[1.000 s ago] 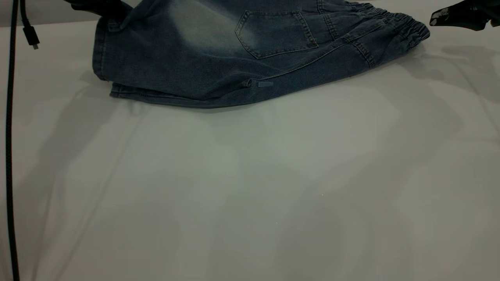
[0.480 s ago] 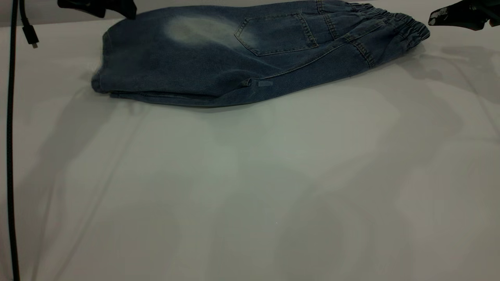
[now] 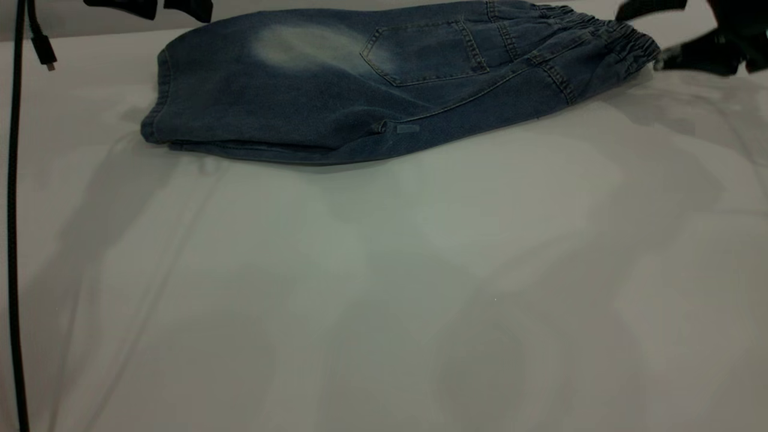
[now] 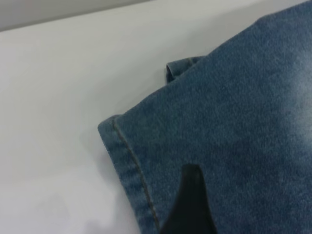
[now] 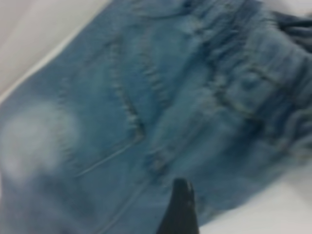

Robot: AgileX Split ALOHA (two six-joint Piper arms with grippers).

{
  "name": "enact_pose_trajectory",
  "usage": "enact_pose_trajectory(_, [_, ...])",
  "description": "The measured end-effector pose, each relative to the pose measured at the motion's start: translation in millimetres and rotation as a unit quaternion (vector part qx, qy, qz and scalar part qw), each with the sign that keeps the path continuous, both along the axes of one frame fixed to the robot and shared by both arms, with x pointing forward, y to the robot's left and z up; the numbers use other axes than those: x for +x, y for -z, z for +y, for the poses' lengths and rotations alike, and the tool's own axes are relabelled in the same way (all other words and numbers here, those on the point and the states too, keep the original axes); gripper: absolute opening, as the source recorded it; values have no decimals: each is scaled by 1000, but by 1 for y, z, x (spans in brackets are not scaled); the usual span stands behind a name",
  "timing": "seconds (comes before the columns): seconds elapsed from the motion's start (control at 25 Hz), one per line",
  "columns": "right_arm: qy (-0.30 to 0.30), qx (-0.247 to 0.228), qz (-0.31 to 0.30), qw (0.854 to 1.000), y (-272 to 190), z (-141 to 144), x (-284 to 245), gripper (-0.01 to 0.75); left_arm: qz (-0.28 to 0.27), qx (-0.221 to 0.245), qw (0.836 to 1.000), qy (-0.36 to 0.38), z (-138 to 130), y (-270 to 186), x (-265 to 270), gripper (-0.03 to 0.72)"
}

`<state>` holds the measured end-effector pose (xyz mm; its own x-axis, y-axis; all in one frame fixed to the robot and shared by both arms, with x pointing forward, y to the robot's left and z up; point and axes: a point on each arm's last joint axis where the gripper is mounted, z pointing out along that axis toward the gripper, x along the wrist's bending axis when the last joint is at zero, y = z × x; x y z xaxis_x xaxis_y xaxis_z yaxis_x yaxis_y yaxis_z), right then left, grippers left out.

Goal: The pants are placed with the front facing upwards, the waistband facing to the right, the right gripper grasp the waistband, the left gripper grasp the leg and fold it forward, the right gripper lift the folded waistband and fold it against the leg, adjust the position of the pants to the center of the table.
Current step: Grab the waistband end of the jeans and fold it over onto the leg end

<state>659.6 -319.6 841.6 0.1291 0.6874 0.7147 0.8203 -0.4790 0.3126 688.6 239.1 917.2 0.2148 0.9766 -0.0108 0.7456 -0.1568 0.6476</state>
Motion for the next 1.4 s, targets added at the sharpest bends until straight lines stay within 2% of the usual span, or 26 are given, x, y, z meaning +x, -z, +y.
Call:
enact_pose_trajectory(0.52, [1, 23, -4, 1000, 31, -4, 27, 550, 5, -1, 1000, 0, 0, 0, -1, 548])
enact_pose_trajectory(1.0, [-4, 58, -18, 998, 39, -4, 49, 539, 5, -1, 1000, 1, 0, 0, -1, 548])
enact_pose_trajectory(1.16, [-7, 60, -18, 998, 39, -3, 49, 437, 3, -2, 1000, 4, -3, -1, -1, 548])
enact_pose_trajectory(1.4, [-34, 68, -33, 997, 37, 0, 47, 120, -9, -5, 999, 33, -26, -16, 5, 548])
